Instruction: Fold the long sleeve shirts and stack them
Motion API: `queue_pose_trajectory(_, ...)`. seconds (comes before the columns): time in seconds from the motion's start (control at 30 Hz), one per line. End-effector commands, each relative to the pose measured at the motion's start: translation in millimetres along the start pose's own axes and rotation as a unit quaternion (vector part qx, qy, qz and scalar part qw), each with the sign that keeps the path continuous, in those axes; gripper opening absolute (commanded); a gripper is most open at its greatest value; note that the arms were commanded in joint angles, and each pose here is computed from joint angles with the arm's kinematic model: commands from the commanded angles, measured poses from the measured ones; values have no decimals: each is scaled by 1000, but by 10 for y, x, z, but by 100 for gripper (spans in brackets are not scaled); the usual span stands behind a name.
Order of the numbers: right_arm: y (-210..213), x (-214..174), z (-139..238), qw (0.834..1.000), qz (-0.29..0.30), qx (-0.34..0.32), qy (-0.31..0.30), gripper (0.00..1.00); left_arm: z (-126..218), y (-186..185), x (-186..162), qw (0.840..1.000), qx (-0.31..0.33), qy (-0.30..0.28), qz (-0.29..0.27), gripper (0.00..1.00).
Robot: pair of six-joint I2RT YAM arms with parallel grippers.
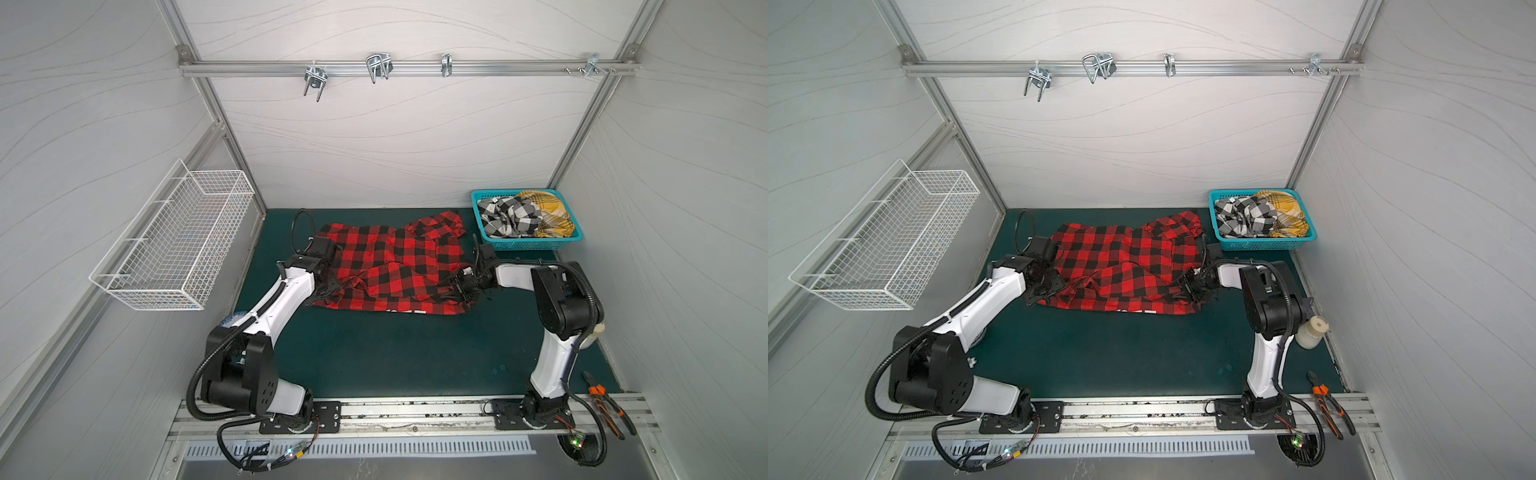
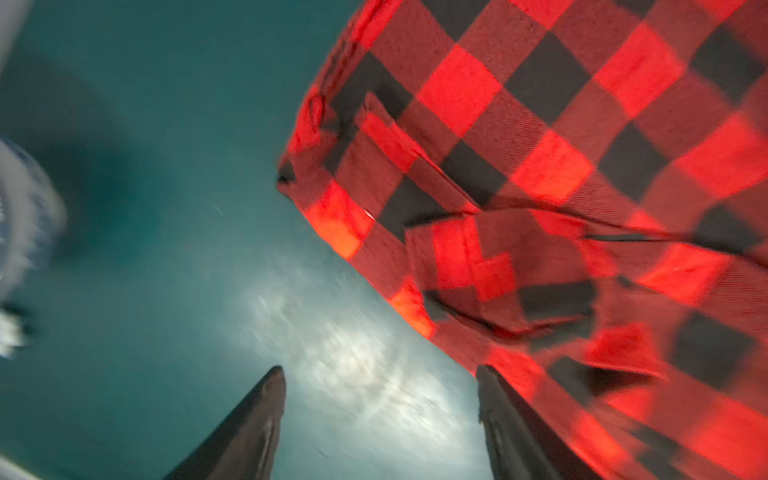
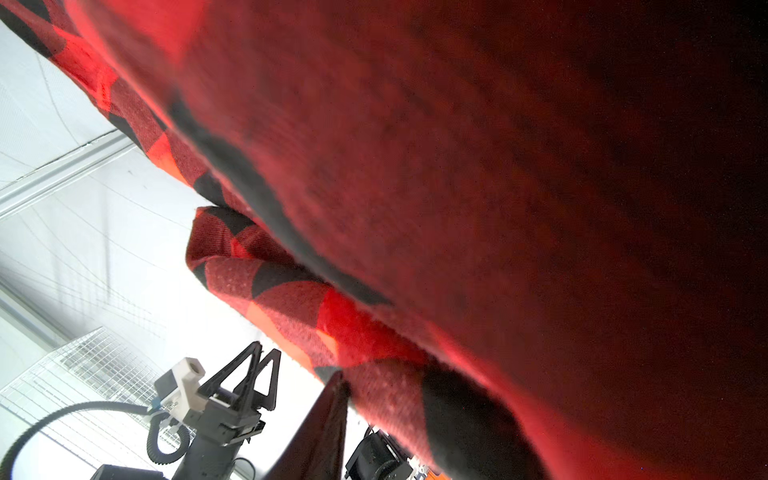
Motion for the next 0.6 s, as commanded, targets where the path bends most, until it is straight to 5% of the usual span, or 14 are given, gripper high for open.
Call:
queue_pose_trajectory(0.0,-118,2,-106,1000,-15,-24,14,42,-170,11,-76,973,-88,151,153,72)
queue_pose_trajectory(0.07,-102,0,-110,1000,-11,-24,15,42,-267,-52,-72,956,-131,178,194,69)
queue_pose_trajectory(0.23,-63,5,-104,1000,0,-24,17,41,-399,-109,-50,943,-131,188,242,63)
queue_pose_trajectory(0.57,-121,-11,-127,999,0,-30,25,40,-570,-166,103,947,-108,163,256,57)
Point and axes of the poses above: each gripper's point midway between its finger pads, its own z axis back along the fingers, its own y axis along the line the jaws close on, x = y × z, the point moved 10 cm from there along z, back along the fingers, and after that the axes turned 2 degrees about z, right-handed, at the moved point
